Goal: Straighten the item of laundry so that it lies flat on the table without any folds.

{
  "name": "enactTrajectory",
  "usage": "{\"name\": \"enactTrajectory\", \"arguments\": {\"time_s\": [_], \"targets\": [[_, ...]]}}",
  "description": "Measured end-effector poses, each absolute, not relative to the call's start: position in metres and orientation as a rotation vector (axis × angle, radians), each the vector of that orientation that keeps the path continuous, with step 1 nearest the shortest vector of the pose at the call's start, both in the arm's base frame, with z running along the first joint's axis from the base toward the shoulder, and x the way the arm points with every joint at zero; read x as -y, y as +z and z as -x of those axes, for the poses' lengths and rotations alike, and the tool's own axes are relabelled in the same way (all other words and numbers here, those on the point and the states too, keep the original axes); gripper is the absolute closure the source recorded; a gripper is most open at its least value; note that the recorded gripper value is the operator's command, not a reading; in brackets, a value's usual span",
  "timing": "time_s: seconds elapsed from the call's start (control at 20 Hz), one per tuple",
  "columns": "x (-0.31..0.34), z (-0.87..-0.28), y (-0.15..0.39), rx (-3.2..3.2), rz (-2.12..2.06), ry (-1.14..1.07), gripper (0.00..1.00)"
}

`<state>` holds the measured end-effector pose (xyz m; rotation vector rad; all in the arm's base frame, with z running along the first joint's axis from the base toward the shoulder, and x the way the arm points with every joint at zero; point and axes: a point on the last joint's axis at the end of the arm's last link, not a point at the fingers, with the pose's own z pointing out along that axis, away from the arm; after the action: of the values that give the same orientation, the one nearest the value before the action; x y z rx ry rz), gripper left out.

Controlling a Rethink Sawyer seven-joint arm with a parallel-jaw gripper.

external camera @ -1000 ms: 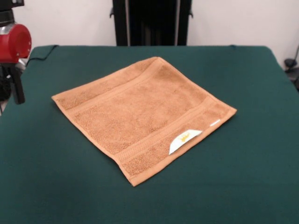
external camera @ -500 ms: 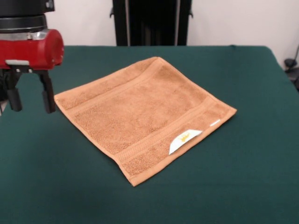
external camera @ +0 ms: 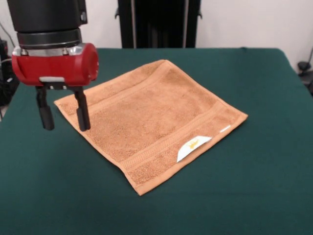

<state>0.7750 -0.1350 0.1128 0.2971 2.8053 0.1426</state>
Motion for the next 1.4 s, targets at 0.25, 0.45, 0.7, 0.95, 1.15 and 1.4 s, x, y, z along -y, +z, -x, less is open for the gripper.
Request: {"name": "enactTrajectory", "arguments": {"time_s": [0.25,0.45,0.7,0.95,1.15,1.4], "targets": [[0.126,-0.770,0.102,-2.820,-0.314,0.165,0.00],[0.125,-0.763,0.096,-2.834,-0.323,0.170,0.00],[0.124,-0.753,0.089,-2.855,-0.331,0.174,0.00],[0.121,-0.742,0.083,-2.880,-0.341,0.184,0.00],[0.117,-0.733,0.076,-2.900,-0.351,0.199,0.00],[0.111,-0.725,0.070,-2.914,-0.367,0.214,0.00]]}}
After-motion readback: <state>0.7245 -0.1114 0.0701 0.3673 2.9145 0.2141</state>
